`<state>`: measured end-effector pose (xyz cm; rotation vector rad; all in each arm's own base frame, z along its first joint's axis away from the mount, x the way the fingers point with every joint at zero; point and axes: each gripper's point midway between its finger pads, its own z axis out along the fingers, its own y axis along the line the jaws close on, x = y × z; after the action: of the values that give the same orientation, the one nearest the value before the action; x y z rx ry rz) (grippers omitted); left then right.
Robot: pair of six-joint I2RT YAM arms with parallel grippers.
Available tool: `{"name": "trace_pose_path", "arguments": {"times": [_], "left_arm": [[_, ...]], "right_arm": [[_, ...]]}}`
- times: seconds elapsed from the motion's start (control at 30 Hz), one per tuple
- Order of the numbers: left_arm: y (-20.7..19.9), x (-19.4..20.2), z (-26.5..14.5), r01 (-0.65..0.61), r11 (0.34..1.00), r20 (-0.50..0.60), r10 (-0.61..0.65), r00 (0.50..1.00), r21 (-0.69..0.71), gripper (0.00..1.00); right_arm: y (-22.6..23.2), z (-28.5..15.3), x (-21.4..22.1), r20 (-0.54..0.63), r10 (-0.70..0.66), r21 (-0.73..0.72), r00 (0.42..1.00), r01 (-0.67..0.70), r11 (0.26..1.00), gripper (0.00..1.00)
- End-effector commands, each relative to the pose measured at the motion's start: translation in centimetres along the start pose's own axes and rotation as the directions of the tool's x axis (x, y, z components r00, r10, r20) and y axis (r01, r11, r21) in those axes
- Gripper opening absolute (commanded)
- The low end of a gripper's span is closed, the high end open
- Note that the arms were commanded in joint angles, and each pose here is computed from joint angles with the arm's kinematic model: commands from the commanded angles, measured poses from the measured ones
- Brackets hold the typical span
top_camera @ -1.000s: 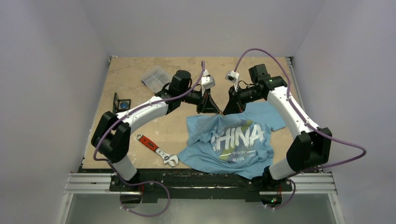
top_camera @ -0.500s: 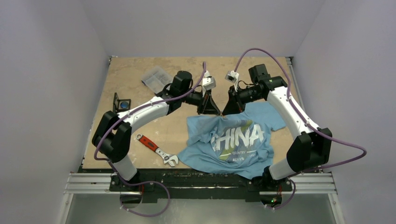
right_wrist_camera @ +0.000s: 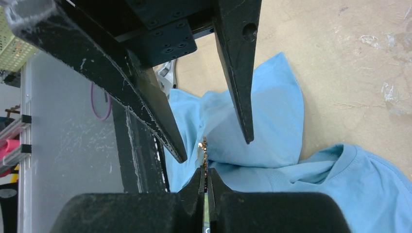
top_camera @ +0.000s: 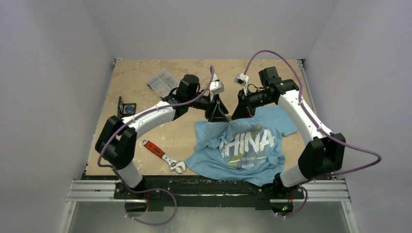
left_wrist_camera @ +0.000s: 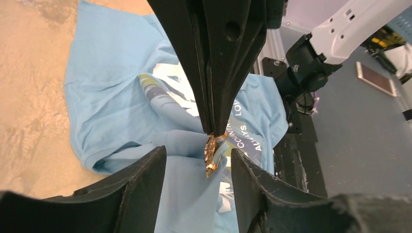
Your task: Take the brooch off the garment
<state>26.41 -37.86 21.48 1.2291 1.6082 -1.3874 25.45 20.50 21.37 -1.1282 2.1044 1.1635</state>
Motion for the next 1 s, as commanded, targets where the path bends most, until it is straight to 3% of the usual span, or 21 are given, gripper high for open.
{"name": "trace_pose_path", "arguments": {"times": [0.0,0.23,0.33,0.43,0.77,0.97], "left_arm": [[-0.3,-1.4,-0.6,-0.206,0.977,0.017,0.208,0.978,-0.060,0.52],[1.0,-0.9,0.3,-0.249,0.952,-0.018,0.250,0.968,-0.178,0.58],[0.6,-0.5,0.9,-0.261,0.949,-0.027,0.261,0.965,-0.178,0.70],[0.4,-0.1,1.4,-0.275,0.944,-0.041,0.272,0.961,-0.184,0.71],[2.6,0.2,1.1,-0.225,0.941,-0.064,0.216,0.974,-0.253,0.52],[4.2,1.9,-0.2,-0.217,0.928,-0.114,0.191,0.975,-0.303,0.50]], "right_arm": [[0.2,-0.1,-0.4,0.002,0.055,-0.005,0.998,-0.055,0.998,0.00],[-0.8,-0.1,-0.5,-0.016,0.166,-0.010,0.986,-0.166,0.986,0.00],[-1.3,-0.2,-0.6,-0.005,0.205,-0.004,0.979,-0.205,0.979,0.00],[-1.5,-0.4,-0.6,0.001,0.241,-0.023,0.970,-0.241,0.970,0.00],[-0.9,-0.7,-0.1,-0.011,0.227,-0.055,0.974,-0.228,0.972,0.00],[-0.6,-1.0,-0.2,-0.012,0.220,-0.057,0.975,-0.221,0.974,0.00]]}}
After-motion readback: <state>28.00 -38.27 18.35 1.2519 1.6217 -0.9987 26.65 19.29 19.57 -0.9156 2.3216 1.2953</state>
